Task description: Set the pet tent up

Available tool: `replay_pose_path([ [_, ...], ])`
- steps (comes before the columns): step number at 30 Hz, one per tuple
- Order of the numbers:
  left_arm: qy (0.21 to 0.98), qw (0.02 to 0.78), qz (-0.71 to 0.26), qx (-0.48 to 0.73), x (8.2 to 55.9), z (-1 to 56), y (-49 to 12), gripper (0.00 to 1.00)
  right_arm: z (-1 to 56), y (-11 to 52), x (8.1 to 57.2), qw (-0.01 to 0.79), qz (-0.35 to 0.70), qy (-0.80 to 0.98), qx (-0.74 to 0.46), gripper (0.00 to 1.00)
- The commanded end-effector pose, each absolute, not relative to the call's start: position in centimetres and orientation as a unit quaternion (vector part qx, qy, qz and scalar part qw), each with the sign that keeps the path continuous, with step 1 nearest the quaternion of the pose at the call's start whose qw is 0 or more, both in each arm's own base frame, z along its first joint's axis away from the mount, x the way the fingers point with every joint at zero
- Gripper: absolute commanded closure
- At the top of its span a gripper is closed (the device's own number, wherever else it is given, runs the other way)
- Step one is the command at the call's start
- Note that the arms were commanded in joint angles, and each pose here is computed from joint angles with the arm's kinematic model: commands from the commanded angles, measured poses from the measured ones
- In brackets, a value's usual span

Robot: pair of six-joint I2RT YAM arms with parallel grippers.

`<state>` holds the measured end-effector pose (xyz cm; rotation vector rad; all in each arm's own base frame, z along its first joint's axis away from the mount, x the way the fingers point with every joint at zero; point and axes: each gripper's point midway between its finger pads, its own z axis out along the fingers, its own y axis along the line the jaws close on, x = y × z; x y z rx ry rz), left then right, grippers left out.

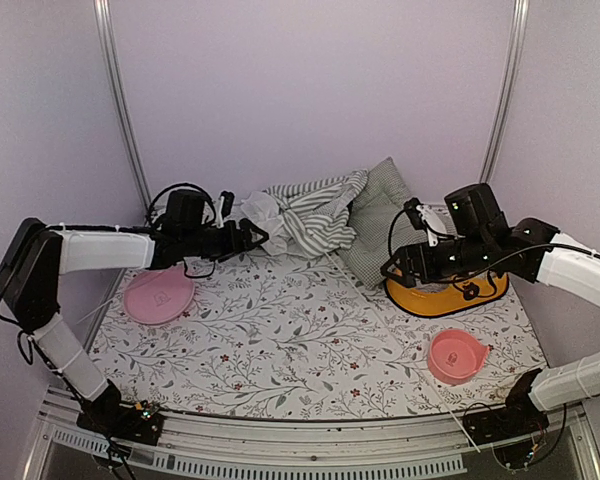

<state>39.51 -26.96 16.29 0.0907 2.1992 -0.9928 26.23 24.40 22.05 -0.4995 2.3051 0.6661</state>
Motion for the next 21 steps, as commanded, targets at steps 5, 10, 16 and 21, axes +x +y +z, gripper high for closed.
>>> replay_pose_path([
  [5,0.822,0.350,-0.445,0.069,41.2,15.8,-33.7,0.25,19.3,24.1,18.7,0.225,0.252,0.916,-0.215,0.19],
  [10,0.815,0.347,-0.457,0.077,42.1,14.3,-36.2,0.30,18.9,24.1,16.3,0.189,0.258,0.922,-0.217,0.21],
  [16,0.817,0.334,-0.464,0.079,42.9,11.2,-38.2,0.32,18.0,23.8,14.1,0.147,0.249,0.932,-0.218,0.24],
  [21,0.809,0.336,-0.476,0.078,43.8,10.1,-39.3,0.33,17.8,23.3,12.9,0.122,0.246,0.937,-0.215,0.25],
])
